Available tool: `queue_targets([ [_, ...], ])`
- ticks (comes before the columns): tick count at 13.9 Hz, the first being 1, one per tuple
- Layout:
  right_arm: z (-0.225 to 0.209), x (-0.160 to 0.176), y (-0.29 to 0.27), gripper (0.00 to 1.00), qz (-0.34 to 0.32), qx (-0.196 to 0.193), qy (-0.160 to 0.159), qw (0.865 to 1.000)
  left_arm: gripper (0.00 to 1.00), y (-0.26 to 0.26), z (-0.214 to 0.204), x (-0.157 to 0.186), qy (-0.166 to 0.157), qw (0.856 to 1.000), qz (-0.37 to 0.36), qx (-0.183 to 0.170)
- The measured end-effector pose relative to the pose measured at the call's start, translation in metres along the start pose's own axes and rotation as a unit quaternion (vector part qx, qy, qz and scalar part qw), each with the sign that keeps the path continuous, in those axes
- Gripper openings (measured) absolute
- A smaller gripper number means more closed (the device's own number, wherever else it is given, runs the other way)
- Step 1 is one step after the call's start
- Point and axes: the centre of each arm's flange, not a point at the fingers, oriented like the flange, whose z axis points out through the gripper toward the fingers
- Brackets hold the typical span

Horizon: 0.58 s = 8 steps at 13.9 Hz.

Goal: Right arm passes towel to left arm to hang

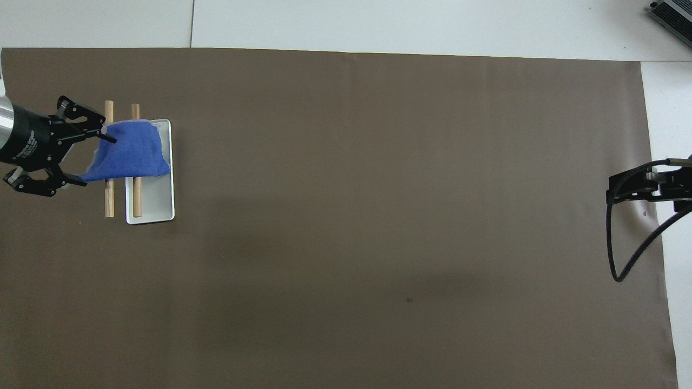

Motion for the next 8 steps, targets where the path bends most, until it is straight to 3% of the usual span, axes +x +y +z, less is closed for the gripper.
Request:
queue_targets([
  [3, 0.0, 0.0, 0.0, 1.0, 0.0, 0.0, 0.0, 1.0, 0.86, -0.004, -0.019, -0.037, -0.011, 0.994, 0.104, 0.023],
  [8, 0.0, 0.0, 0.0, 1.0, 0.0, 0.0, 0.0, 1.0, 0.9, -0.027, -0.053, -0.049, 0.034, 0.963, 0.261, 0.059],
])
